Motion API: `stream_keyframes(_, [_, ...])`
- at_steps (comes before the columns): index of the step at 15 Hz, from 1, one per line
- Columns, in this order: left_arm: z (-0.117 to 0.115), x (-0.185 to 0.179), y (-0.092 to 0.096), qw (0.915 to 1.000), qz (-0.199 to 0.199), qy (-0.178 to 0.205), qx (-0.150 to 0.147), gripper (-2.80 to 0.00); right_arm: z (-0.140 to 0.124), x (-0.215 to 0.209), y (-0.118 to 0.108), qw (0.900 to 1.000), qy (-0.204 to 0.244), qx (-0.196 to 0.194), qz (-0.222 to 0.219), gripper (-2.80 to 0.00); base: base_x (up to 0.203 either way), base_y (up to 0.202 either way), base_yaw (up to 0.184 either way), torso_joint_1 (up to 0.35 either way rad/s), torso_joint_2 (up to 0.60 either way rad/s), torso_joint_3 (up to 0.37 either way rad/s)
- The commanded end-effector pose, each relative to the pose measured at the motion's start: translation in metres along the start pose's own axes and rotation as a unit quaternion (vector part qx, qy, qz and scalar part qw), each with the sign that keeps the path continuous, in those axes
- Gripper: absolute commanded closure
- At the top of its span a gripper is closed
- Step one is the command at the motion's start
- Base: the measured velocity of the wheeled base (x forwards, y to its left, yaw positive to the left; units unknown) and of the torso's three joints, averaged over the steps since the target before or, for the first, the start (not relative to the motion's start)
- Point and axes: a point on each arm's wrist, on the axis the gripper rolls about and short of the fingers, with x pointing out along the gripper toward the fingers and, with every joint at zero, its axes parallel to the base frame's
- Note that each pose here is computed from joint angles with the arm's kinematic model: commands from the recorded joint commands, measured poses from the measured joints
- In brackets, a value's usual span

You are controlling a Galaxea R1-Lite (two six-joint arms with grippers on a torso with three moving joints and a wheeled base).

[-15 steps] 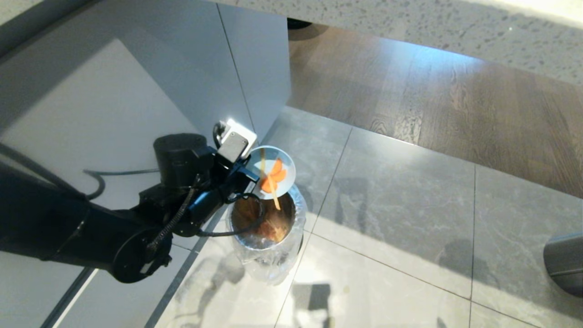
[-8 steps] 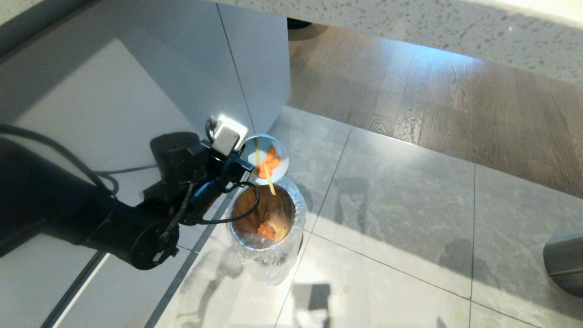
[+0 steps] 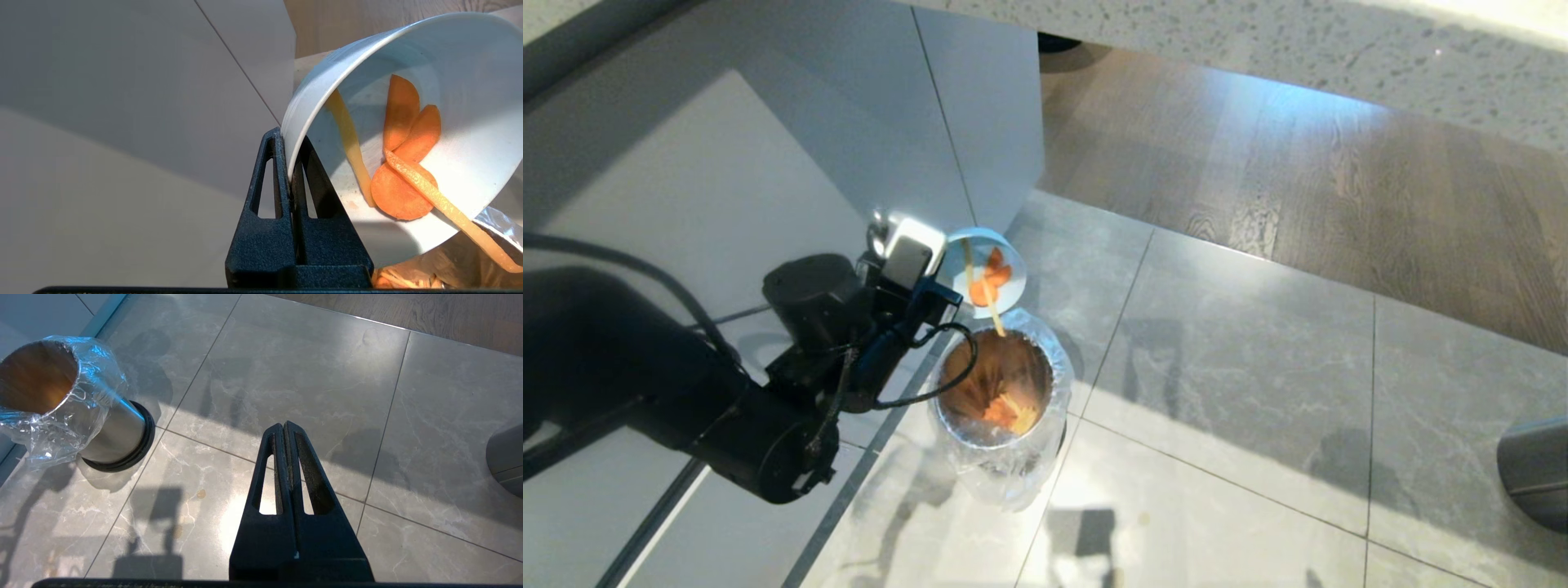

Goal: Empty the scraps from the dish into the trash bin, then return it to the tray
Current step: Pour the leftover food from the bowl into the trash can

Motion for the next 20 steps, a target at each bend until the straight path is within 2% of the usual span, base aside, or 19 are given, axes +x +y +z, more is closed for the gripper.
stream_keyframes(1, [0.002,-0.002,0.001,0.9999,0.005,-0.009,0.0,0.0,0.0,0.0,0.0,1.0,-0.001,0.0,0.0,0.0,0.0,0.0,0.0,0.0,0.0,0.0])
stream_keyframes(3, [0.004,-0.005,0.003,0.9994,0.017,-0.03,-0.002,0.0,0.0,0.0,0.0,1.0,0.0,0.0,0.0,0.0,0.0,0.0,0.0,0.0,0.0,0.0])
stream_keyframes(6, [0.003,-0.007,0.009,0.9974,0.02,-0.028,0.063,0.0,0.0,0.0,0.0,1.0,0.0,0.0,0.0,0.0,0.0,0.0,0.0,0.0,0.0,0.0])
stream_keyframes(9, [-0.001,-0.006,0.014,0.9888,-0.022,-0.053,0.138,0.0,0.0,0.0,0.0,1.0,0.0,0.0,0.0,0.0,0.0,0.0,0.0,0.0,0.0,0.0])
stream_keyframes(10, [-0.003,-0.006,0.013,0.9859,-0.042,-0.055,0.152,0.0,0.0,0.0,0.0,1.0,0.0,0.0,0.0,0.0,0.0,0.0,0.0,0.0,0.0,0.0])
stream_keyframes(12, [-0.002,-0.007,0.011,0.9826,-0.055,-0.065,0.165,0.0,0.0,0.0,0.0,1.0,0.0,0.0,0.0,0.0,0.0,0.0,0.0,0.0,0.0,0.0])
stream_keyframes(13, [-0.002,-0.006,0.011,0.9791,-0.058,-0.069,0.182,0.0,0.0,0.0,0.0,1.0,0.0,0.0,0.0,0.0,0.0,0.0,0.0,0.0,0.0,0.0])
stream_keyframes(15, [-0.002,-0.006,0.012,0.9689,-0.064,-0.079,0.226,0.0,0.0,0.0,0.0,1.0,0.0,0.0,0.0,0.0,0.0,0.0,0.0,0.0,0.0,0.0])
stream_keyframes(18, [-0.003,-0.006,0.011,0.9487,-0.073,-0.097,0.292,0.0,0.0,0.0,0.0,1.0,0.0,0.0,0.0,0.0,0.0,0.0,0.0,0.0,0.0,0.0])
stream_keyframes(20, [-0.002,-0.004,0.012,0.9334,-0.065,-0.102,0.338,0.0,0.0,0.0,0.0,1.0,0.0,0.0,0.0,0.0,0.0,0.0,0.0,0.0,0.0,0.0])
